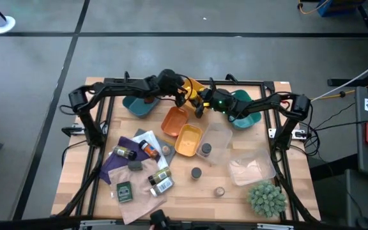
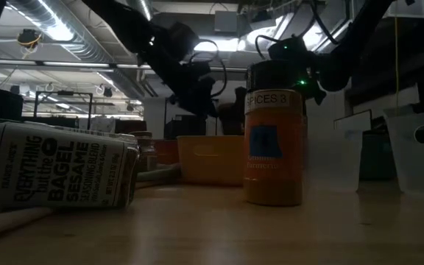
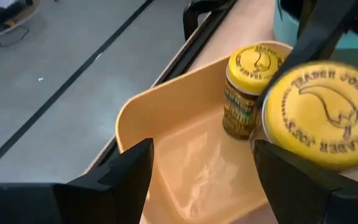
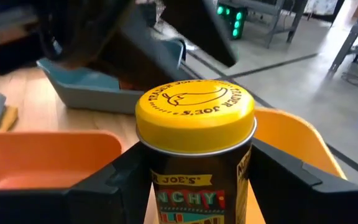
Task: Sort spices by type
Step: Put the yellow seasoning bottle into the big yellow bin
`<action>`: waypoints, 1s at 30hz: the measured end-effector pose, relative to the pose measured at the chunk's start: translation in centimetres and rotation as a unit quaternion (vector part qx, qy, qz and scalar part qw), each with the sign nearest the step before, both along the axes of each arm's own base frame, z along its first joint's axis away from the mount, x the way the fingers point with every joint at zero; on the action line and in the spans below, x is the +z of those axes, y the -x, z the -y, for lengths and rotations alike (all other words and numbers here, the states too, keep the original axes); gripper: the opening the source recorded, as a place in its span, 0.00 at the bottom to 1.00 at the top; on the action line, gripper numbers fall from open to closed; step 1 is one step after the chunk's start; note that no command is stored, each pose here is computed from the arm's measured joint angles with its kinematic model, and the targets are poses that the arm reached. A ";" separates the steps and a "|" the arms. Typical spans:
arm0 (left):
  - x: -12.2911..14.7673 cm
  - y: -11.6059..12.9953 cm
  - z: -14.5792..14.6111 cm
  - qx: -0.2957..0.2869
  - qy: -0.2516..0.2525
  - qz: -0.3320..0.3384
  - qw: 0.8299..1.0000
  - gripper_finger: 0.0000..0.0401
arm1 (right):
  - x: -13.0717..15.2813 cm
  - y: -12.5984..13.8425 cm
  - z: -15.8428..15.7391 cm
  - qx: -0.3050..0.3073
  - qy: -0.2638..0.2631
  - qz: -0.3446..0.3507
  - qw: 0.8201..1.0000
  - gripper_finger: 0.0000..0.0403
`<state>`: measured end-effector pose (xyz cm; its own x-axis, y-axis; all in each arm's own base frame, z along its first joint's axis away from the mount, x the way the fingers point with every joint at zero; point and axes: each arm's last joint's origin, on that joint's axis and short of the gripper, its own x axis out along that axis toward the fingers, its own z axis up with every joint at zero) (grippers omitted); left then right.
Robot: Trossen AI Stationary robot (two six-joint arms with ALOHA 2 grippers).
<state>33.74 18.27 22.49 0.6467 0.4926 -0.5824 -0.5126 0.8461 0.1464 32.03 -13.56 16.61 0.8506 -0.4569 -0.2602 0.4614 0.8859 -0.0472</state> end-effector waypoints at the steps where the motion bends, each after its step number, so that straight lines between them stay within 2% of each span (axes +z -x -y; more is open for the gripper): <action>1: -0.2 -0.1 0.0 0.001 0.001 0.000 1.000 0.65 | -0.1 0.0 0.0 0.000 -0.001 -0.003 1.000 0.56; 9: -0.7 -0.7 0.5 -0.006 0.000 0.001 1.000 0.65 | -0.3 0.1 0.0 -0.001 -0.006 -0.016 1.000 0.57; 20: -1.2 -1.6 1.4 -0.027 0.004 0.009 1.000 0.65 | -0.8 0.2 -0.2 0.011 -0.020 -0.040 0.999 0.64; 30: -1.6 -1.9 1.8 -0.034 0.002 -0.001 0.999 0.65 | -0.9 0.2 -0.2 0.011 -0.021 -0.043 0.999 0.65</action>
<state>35.61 16.50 20.93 0.6770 0.4452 -0.5860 -0.4539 0.8794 0.1437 31.81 -13.40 15.73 0.8340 -0.4262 -0.3505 0.4384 0.8975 -0.0481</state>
